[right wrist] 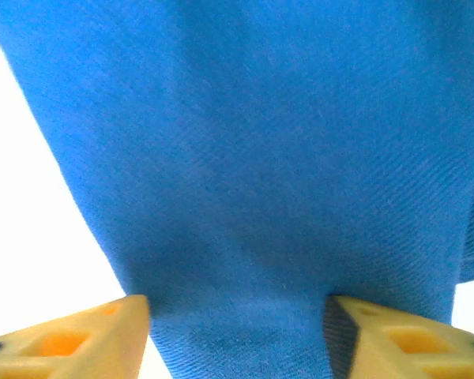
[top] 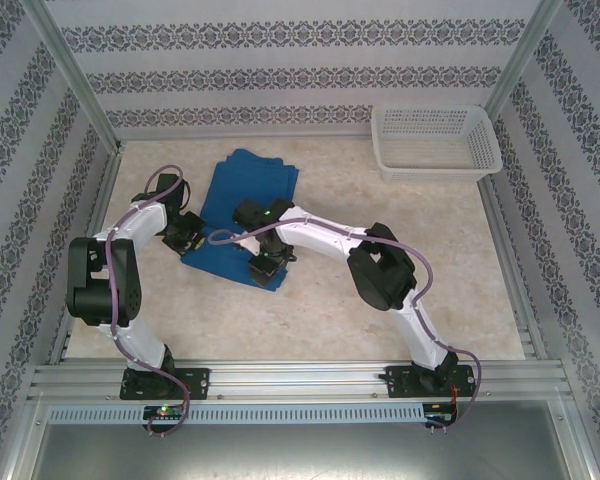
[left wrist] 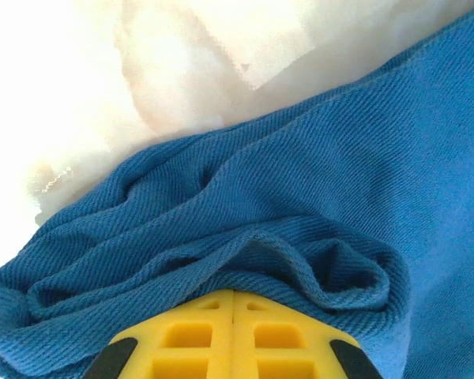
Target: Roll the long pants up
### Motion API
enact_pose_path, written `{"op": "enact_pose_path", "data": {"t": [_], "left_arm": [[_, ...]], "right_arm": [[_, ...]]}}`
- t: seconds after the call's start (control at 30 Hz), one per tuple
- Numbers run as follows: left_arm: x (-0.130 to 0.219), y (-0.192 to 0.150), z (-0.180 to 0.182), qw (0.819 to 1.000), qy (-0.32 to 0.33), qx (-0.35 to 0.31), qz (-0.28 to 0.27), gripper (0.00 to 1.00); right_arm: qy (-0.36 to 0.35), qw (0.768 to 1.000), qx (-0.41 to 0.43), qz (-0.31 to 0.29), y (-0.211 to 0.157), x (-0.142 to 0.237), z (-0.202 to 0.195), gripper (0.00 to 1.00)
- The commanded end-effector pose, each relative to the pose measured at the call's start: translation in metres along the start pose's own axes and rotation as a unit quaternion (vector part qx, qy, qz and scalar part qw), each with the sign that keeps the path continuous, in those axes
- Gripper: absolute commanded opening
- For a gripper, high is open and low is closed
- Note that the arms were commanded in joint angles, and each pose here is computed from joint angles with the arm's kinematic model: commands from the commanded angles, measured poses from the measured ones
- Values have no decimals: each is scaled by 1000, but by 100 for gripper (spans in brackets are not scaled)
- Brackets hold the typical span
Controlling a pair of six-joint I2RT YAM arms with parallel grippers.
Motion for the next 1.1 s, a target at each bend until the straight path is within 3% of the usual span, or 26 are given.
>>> {"op": "enact_pose_path", "data": {"t": [0.0,0.13,0.33,0.43,0.73,1.07], "left_arm": [[19,11,-4,1000,-17,-1,-20,0],[48,22,-17,998,-56,2,-28,2],[83,45,-37,994,-97,7,-57,34],[88,54,-43,992,-108,13,-58,42],[90,60,-41,992,-117,23,-50,43],[84,61,-38,992,-115,28,-42,41]], "right_arm": [[-79,995,45,-37,20,51,23,72],[-119,987,82,-64,34,70,48,77],[-163,977,131,-50,54,42,75,77],[-182,970,157,-31,60,16,83,77],[-253,946,203,13,65,-43,72,76],[-365,903,225,26,79,-63,46,74]]}}
Point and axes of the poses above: each hand's point on the last joint's axis, 136 mm out from that joint toward the fingers, its own x axis back along the fingers, its own z axis along the line the jaws close on, y = z × x, the point moved 9 cm from there along x, back along the fingers, and after that the axes turned 15 degrees about x, right-handed, at the moved point
